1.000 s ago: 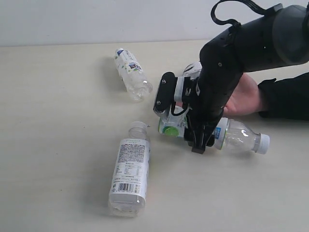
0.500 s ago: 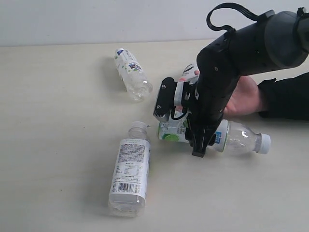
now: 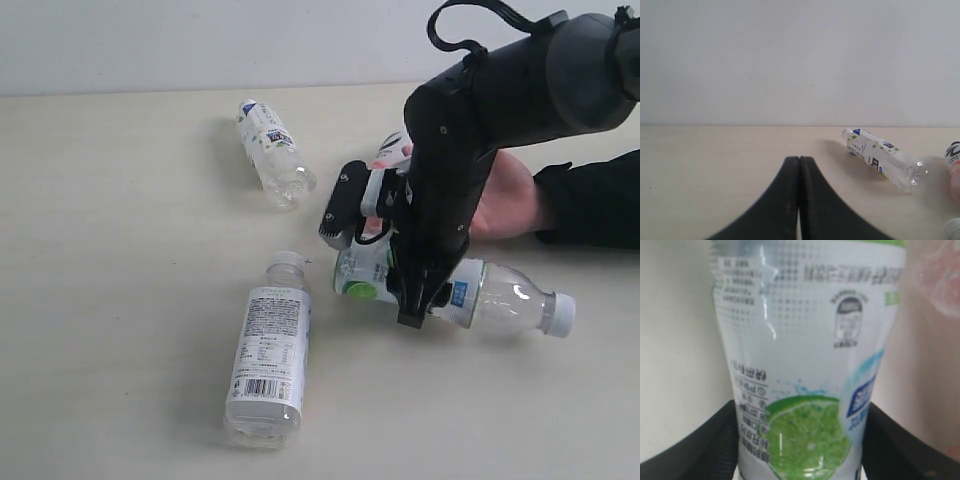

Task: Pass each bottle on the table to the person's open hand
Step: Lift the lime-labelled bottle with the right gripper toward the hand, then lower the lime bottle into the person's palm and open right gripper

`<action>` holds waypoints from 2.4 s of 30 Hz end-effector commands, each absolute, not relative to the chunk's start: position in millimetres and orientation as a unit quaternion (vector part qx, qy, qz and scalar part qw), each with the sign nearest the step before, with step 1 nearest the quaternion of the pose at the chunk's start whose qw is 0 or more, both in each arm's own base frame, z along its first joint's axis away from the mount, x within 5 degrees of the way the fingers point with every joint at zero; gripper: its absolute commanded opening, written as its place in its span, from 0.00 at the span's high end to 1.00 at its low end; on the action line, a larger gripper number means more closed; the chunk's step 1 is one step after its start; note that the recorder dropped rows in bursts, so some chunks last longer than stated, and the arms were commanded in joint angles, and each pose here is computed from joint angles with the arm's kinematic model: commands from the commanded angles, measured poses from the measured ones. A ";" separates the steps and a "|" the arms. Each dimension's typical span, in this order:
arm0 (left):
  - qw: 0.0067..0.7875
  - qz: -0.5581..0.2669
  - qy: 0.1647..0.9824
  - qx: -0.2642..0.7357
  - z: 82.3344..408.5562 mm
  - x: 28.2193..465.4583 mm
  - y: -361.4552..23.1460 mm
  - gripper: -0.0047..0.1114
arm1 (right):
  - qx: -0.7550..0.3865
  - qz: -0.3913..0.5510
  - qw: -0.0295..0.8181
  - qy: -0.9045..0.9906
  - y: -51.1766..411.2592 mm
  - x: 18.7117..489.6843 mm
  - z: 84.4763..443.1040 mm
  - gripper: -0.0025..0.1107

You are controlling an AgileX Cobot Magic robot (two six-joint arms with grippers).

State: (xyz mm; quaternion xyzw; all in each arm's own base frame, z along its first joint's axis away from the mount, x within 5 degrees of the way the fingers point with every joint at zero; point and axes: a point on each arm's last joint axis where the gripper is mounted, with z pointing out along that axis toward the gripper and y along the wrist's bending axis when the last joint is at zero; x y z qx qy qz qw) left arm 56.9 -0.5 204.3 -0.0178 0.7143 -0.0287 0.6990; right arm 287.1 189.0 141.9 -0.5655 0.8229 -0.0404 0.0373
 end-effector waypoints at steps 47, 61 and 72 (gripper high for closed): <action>0.701 -0.032 0.712 -0.016 203.9 56.5 -0.9 0.96 | -0.169 -0.050 0.158 0.971 75.6 297.2 320.4 0.98; 0.701 -0.032 0.712 -0.016 203.9 56.5 -0.9 0.96 | -0.160 -0.011 0.087 0.983 95.9 348.2 230.3 0.98; 0.701 -0.032 0.712 -0.016 203.9 56.5 -0.9 0.96 | -0.132 0.042 0.064 0.988 108.7 357.9 199.7 0.98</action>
